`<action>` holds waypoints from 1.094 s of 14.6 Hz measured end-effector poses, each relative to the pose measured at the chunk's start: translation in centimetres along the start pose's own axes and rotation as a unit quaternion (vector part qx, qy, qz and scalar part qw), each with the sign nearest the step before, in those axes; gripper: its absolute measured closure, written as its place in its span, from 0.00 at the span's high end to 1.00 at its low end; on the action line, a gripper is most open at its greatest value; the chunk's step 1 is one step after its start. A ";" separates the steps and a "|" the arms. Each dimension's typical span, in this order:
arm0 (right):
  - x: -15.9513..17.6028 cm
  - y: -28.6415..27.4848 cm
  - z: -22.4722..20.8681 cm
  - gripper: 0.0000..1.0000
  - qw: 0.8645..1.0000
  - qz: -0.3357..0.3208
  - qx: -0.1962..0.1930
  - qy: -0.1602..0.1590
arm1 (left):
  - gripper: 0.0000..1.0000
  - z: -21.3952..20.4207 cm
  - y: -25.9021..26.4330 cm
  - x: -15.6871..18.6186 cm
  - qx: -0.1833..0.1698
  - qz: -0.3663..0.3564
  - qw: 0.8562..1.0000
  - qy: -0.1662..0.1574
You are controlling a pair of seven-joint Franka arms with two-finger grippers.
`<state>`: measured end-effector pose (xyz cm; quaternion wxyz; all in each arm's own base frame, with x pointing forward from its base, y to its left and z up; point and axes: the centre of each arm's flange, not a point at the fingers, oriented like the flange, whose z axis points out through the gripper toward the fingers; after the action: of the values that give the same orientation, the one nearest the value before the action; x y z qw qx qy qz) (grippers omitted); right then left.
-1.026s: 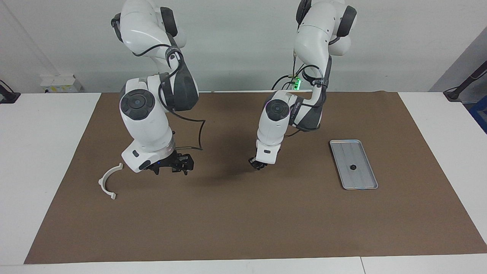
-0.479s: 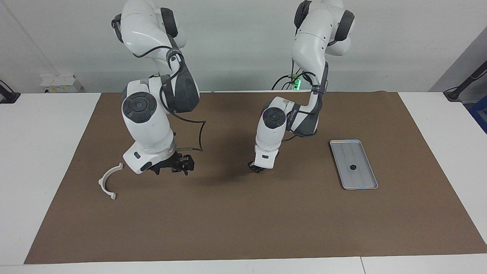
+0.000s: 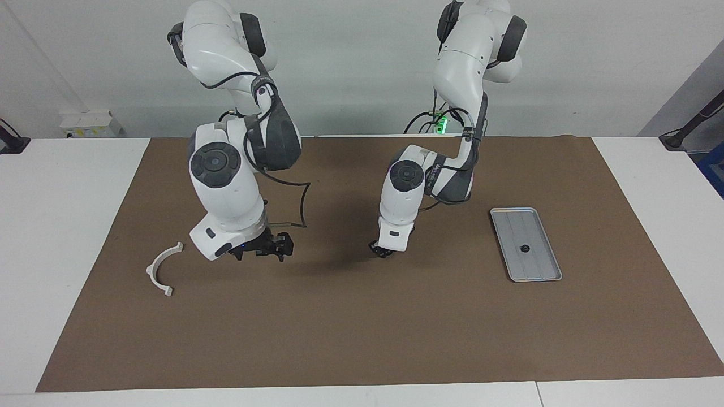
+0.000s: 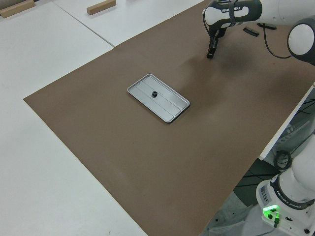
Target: Place bearing gear from tray to pile
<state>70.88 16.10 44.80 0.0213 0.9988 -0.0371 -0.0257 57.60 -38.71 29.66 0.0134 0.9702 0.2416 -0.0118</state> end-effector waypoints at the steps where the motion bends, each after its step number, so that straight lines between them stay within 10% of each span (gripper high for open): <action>1: 0.0 -0.5 0.3 1.00 1.000 0.001 0.000 -0.001 | 0.52 0.0 -0.1 0.2 0.002 -0.002 1.000 0.002; 6: -0.8 -4.9 2.4 1.00 1.000 0.015 -0.003 -0.004 | 1.00 -4.7 -4.3 4.8 0.022 0.008 1.000 0.004; 16: -5.3 -19.0 6.0 1.00 0.993 0.115 0.014 0.026 | 0.92 -7.7 -27.5 20.8 0.021 0.149 0.989 -0.010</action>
<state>66.65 35.14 38.20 0.0113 0.9884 -0.1512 0.0038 63.18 -4.40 36.22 -0.0031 0.9953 0.0937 -0.0248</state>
